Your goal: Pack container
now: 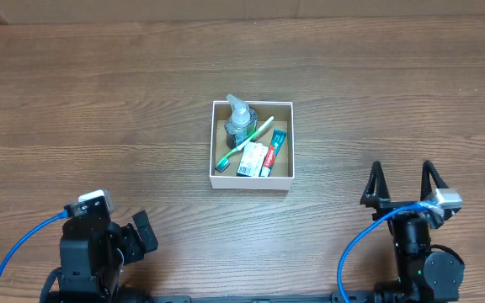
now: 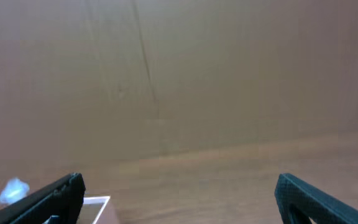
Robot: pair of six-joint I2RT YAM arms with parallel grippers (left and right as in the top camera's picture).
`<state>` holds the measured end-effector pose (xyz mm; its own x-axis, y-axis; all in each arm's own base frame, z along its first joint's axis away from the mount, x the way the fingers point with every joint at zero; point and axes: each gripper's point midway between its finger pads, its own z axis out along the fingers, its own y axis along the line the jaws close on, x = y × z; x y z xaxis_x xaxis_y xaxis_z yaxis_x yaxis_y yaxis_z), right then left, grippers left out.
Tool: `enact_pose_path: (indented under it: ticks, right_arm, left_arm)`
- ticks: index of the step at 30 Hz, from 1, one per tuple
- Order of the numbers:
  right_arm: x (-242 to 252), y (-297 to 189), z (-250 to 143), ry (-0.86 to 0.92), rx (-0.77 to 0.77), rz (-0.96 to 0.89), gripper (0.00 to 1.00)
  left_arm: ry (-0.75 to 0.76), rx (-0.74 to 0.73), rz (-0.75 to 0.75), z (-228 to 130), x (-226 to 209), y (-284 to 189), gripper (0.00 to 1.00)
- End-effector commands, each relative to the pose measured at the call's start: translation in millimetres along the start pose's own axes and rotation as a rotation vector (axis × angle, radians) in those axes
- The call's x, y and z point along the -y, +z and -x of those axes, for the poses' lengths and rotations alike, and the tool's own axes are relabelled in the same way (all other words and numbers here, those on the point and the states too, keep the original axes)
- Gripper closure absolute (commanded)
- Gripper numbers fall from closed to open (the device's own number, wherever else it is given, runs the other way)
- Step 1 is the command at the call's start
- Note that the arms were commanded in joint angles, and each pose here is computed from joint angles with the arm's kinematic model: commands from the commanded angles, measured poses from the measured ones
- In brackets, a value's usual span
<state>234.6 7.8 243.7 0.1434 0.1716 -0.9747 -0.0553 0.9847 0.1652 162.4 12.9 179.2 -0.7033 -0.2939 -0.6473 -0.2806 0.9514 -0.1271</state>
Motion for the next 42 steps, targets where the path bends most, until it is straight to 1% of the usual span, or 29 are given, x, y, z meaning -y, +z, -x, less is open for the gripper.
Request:
enact_pose_path:
  ticks: [1, 3, 5, 6, 42]
  right_arm:
    - [5, 3, -31, -0.105, -0.038, -0.004, 0.0]
    - [8, 3, -51, -0.1, -0.086, -0.007, 0.0]
    - [8, 1, -73, -0.092, -0.168, 0.006, 0.0]
    - [6, 0, -75, -0.091, -0.178, 0.018, 0.0]
    - [4, 0, -75, -0.091, -0.179, 0.026, 0.0]
  left_arm:
    - [-0.014, 0.006, 0.004, -1, -1, 0, 0.0]
    - [-0.014, 0.006, 0.004, -1, -1, 0, 0.0]
    - [-0.014, 0.006, 0.004, -1, -1, 0, 0.0]
    - [-0.014, 0.006, 0.003, -1, -1, 0, 0.0]
    - [-0.014, 0.008, 0.003, 0, -1, 0, 0.0]
